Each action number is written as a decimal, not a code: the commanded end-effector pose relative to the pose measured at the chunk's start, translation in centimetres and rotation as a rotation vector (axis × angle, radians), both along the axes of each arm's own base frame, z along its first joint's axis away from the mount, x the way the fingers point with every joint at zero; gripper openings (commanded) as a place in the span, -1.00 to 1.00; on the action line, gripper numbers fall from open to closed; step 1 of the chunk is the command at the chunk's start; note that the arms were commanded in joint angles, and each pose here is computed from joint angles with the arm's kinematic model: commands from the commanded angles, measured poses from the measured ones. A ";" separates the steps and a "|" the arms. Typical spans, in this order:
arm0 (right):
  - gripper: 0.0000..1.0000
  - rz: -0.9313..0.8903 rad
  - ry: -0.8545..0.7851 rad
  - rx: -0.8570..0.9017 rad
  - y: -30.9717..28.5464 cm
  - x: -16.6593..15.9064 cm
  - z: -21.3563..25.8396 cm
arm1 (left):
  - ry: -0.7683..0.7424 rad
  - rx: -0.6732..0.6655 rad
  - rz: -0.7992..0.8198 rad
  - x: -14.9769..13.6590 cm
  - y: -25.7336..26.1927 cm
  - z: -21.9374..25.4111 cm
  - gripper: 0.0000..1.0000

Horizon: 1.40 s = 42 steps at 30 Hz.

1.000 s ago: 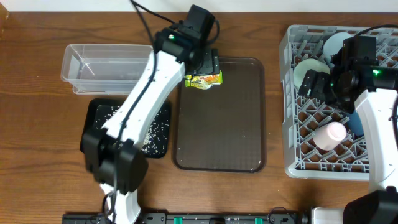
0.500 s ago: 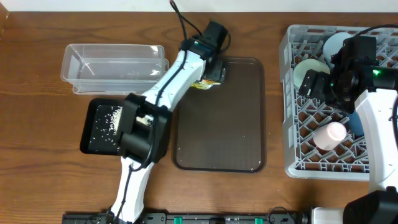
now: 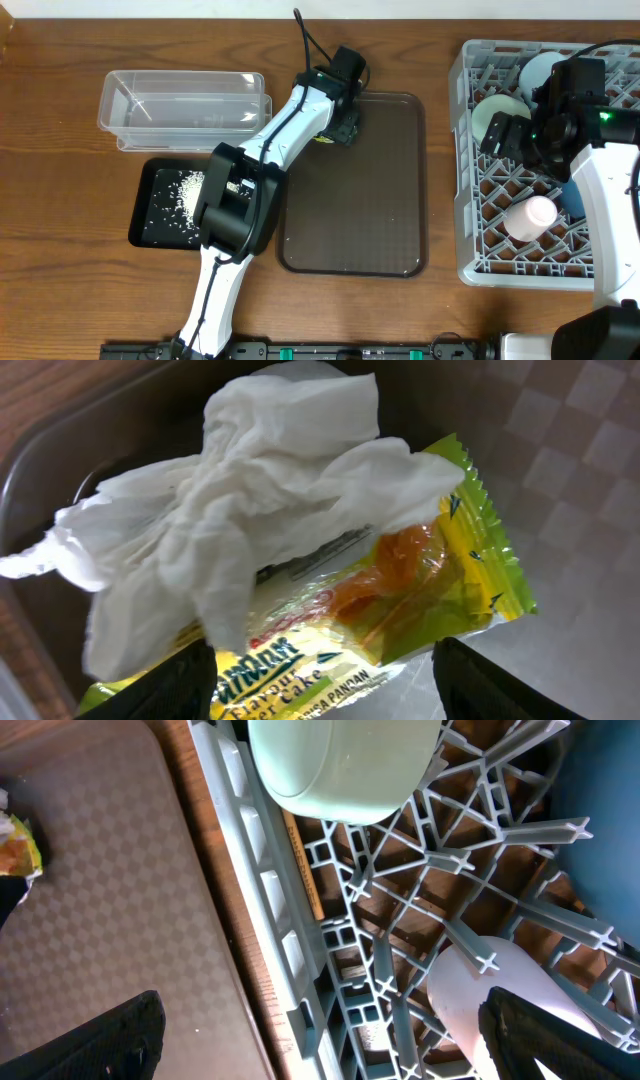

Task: Sort waste into correct bins and load items into the dishwasher rack
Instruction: 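Move the left gripper toward the yellow snack wrapper on the brown tray, then close the left gripper on the yellow wrapper and lift it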

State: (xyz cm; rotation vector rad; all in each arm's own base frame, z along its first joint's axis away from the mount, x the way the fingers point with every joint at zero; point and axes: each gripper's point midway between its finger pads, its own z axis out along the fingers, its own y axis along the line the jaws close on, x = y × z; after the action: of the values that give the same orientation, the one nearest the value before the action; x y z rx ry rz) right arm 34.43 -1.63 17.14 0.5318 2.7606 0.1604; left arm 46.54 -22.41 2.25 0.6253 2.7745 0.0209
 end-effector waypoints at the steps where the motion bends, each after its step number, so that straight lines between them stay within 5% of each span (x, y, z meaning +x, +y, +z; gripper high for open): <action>1: 0.99 -0.013 -0.011 0.006 0.0 0.0 0.4 | -0.002 0.023 -0.028 -0.1 0.4 -0.9 0.43; 9: 0.99 -0.013 -0.010 0.006 0.0 0.0 0.4 | -0.002 0.027 -0.043 -0.2 0.4 -1.4 0.40; 20: 0.98 -0.013 -0.011 0.006 0.0 0.0 0.4 | 0.084 0.059 -0.065 -3.1 0.6 -2.5 -0.20; 28: 0.99 -0.013 -0.010 0.006 0.0 0.0 0.4 | 0.094 0.067 -0.115 -4.7 -1.2 -1.7 -0.87; 39: 0.99 -0.013 -0.011 0.005 0.0 0.0 0.4 | -0.020 0.114 -0.127 -4.0 -1.9 1.4 -0.84; 42: 0.98 -0.013 -0.011 0.006 0.0 0.0 0.4 | -0.104 0.151 -0.101 -2.7 -1.2 3.5 -0.25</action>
State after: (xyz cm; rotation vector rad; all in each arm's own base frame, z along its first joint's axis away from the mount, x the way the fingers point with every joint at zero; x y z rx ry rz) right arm 34.43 -1.63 17.14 0.5323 2.7605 0.1605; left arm 42.20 -24.75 1.81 0.8463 2.7550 0.1403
